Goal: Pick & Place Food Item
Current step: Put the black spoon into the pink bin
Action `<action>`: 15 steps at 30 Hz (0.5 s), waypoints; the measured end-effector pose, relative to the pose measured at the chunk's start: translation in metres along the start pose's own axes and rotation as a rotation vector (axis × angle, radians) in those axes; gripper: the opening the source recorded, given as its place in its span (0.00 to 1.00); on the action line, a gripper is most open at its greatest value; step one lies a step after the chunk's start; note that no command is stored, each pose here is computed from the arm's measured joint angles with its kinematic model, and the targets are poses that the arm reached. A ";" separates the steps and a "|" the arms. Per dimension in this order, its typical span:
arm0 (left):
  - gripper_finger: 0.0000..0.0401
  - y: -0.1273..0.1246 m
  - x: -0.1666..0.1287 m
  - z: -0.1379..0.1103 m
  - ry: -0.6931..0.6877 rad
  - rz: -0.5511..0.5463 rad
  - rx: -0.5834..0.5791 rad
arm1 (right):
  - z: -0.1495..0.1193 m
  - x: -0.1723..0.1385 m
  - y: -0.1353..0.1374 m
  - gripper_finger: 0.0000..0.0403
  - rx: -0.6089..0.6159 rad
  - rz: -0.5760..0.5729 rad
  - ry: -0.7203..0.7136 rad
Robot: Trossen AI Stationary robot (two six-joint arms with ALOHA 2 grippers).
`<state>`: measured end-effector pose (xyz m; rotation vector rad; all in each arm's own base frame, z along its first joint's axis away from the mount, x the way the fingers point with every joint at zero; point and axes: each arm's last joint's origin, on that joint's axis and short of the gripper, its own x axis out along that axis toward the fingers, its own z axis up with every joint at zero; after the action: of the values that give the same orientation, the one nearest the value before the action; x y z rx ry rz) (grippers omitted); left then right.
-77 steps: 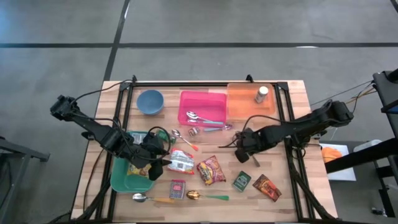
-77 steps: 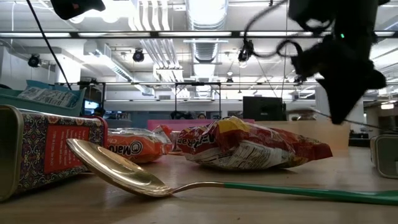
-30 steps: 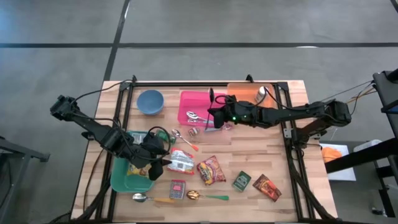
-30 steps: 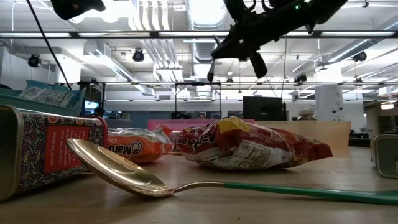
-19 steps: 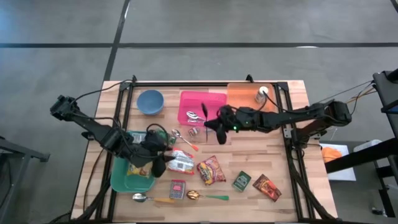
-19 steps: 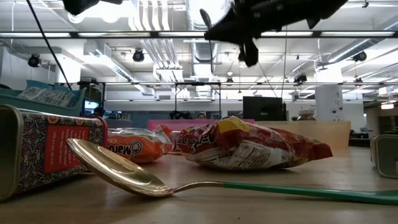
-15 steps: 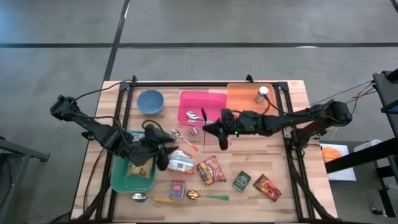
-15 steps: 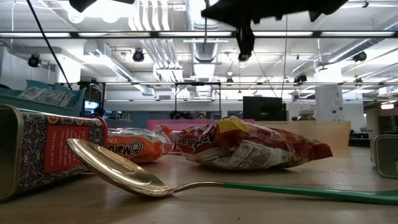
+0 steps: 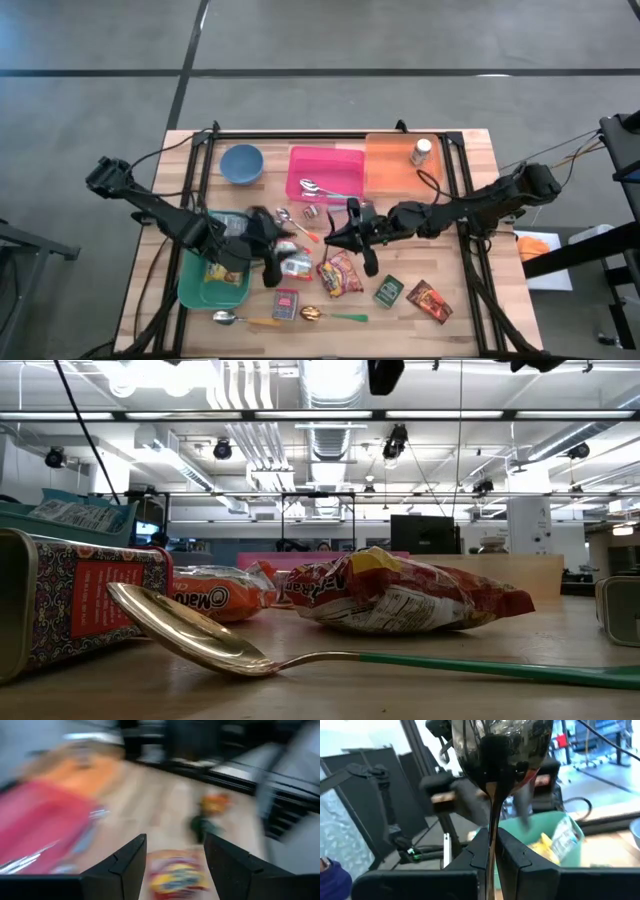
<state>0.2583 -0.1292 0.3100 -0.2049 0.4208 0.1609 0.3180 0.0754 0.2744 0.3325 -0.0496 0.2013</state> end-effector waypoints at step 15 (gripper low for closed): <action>0.50 -0.018 0.015 0.006 -0.057 -0.260 0.091 | 0.003 0.012 0.026 0.03 -0.057 0.196 -0.035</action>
<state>0.2773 -0.1439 0.3118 -0.1631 0.3405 -0.1072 0.3250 0.1006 0.2863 0.2737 -0.1221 0.3877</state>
